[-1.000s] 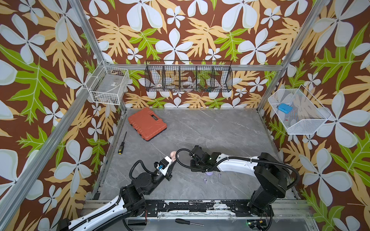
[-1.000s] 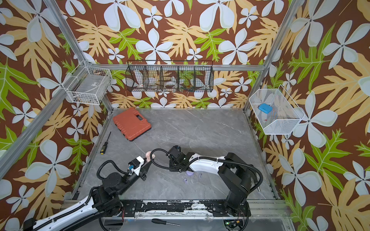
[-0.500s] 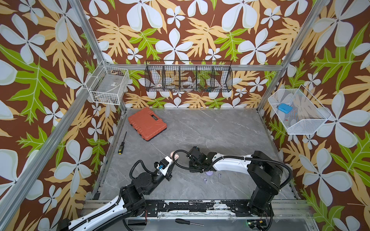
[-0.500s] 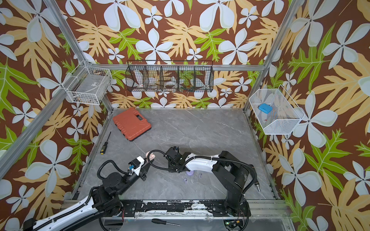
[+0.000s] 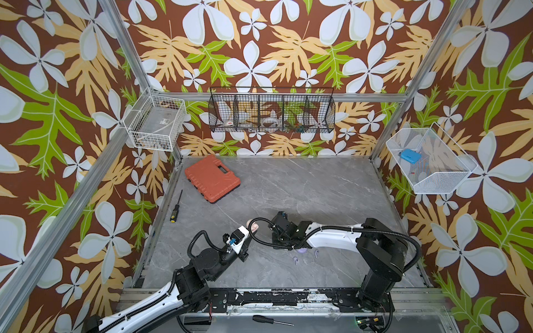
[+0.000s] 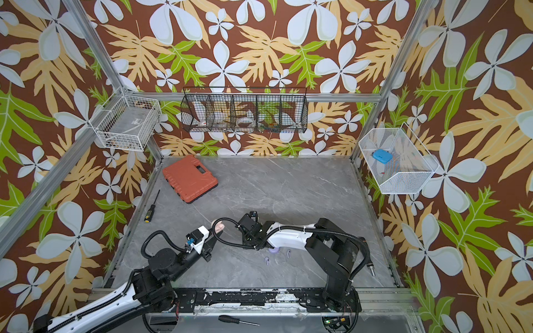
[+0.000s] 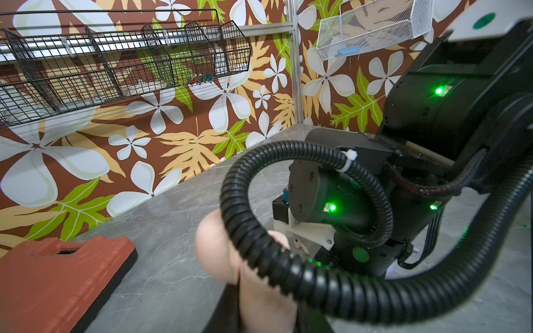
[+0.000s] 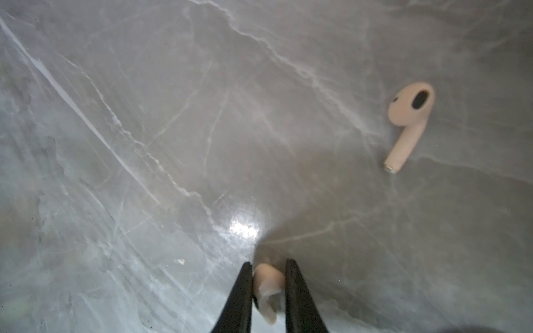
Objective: Insert wireless bluetooth earbuds into charging case
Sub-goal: Pick up the wireless bluetooth earbud from the center of the table.
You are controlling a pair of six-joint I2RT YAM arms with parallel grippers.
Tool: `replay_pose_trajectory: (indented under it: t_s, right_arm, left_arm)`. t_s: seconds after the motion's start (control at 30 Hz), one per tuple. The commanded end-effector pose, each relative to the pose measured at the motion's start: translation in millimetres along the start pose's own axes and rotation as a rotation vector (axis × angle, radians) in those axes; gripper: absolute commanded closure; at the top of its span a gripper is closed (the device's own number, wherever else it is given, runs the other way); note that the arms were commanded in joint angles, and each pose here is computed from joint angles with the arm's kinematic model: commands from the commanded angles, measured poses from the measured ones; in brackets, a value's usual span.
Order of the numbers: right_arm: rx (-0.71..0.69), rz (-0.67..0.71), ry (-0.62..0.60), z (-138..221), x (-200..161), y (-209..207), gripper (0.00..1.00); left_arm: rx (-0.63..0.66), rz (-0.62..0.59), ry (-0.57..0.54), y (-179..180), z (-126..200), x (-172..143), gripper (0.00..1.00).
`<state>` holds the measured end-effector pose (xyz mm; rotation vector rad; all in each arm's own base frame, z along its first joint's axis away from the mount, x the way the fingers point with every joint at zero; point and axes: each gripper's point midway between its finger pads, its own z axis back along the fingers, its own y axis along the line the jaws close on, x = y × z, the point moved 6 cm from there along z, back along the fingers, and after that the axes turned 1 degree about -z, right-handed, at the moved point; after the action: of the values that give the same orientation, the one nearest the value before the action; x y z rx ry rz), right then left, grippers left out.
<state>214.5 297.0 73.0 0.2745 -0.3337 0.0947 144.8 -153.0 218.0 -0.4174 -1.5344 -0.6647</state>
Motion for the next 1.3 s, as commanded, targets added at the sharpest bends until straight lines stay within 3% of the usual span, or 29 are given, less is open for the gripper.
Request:
replay_pose_trajectory:
  t_s: [0.0,0.67,1.27]
  right_arm:
    - [-0.042,0.004,0.056,-1.7,-12.1,-10.5,0.83]
    - [0.103,-0.041,-0.009,22.2,-3.2,-7.1,0.82]
    - [0.261,-0.063,-0.172,91.2,17.7,-4.1,0.82]
  left_arm:
    - [0.003,0.012,-0.030,1.0,0.2,7.0,1.00]
    - [-0.007,0.020,-0.015,-0.7,-1.3,4.0,1.00]
    - [-0.086,0.066,0.024,-13.5,-11.6,-5.7,1.00]
